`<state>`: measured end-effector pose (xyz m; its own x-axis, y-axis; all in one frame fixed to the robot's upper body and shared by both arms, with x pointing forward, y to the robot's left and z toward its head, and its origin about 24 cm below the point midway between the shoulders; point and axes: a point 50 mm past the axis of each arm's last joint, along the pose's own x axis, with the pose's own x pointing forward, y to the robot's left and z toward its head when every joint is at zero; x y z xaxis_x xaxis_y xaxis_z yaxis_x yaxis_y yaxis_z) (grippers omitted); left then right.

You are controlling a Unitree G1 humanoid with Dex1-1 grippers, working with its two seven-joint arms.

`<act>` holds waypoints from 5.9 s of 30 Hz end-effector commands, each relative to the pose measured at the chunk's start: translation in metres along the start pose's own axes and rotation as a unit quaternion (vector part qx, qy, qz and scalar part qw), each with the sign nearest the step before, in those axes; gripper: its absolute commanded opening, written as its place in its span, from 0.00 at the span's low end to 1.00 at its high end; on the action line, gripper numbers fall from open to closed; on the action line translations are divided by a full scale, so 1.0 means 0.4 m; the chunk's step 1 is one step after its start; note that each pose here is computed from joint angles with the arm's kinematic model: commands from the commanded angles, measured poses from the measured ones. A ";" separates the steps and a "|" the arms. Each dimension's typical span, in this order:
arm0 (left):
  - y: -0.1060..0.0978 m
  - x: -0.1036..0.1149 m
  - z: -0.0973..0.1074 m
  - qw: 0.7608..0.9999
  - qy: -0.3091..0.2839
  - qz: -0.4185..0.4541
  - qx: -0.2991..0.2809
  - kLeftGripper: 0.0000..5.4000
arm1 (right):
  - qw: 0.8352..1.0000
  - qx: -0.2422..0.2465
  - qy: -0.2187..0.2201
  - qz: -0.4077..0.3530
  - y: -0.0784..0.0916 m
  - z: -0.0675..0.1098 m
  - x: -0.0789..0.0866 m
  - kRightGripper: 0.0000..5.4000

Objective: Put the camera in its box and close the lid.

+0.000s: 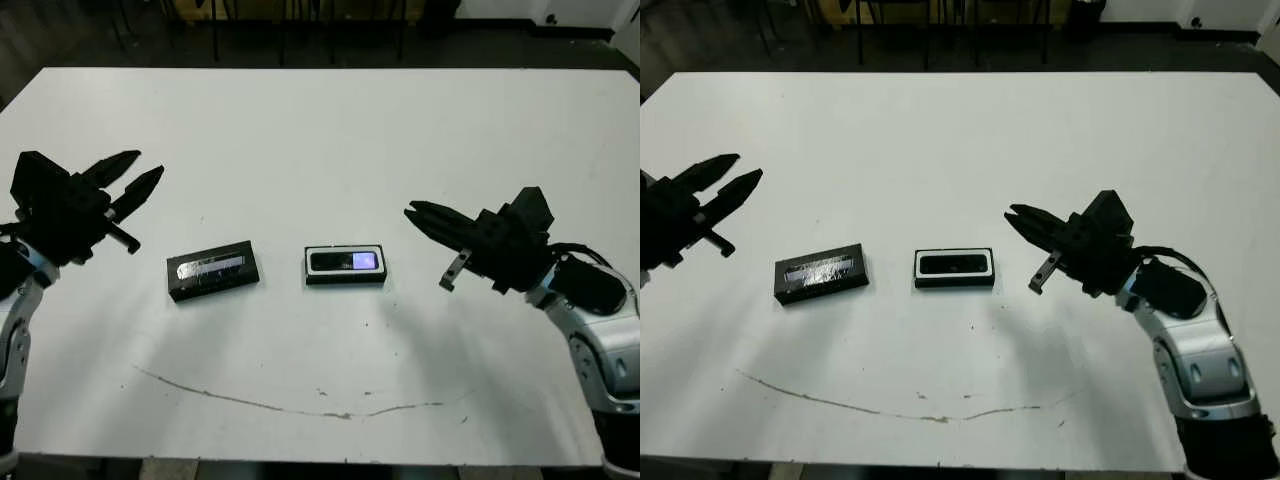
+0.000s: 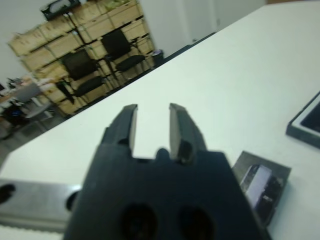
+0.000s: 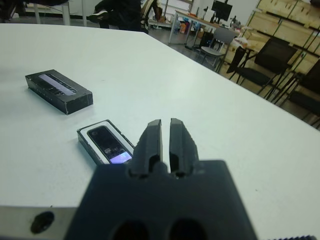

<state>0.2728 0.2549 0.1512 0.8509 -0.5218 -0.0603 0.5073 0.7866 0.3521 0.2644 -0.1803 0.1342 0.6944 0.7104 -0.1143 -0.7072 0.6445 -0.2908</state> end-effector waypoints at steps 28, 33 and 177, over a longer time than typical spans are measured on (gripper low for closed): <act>0.005 0.047 -0.079 0.931 0.149 -0.327 -0.054 1.00 | 0.999 -0.014 0.046 0.005 -0.016 -0.023 -0.001 0.00; 0.002 0.059 -0.083 0.925 0.149 -0.347 -0.048 1.00 | 0.998 -0.034 0.051 0.004 -0.019 -0.029 -0.002 0.00; -0.237 0.265 -0.146 0.862 0.178 -0.460 -0.120 0.51 | 0.995 0.095 0.042 -0.004 -0.074 -0.031 0.001 0.00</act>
<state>0.3284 0.1464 0.0736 0.0617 -0.8827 -0.4659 0.9766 0.1498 -0.1545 0.2879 -0.2027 0.1340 0.7114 0.6811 -0.1732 -0.7014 0.7036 -0.1141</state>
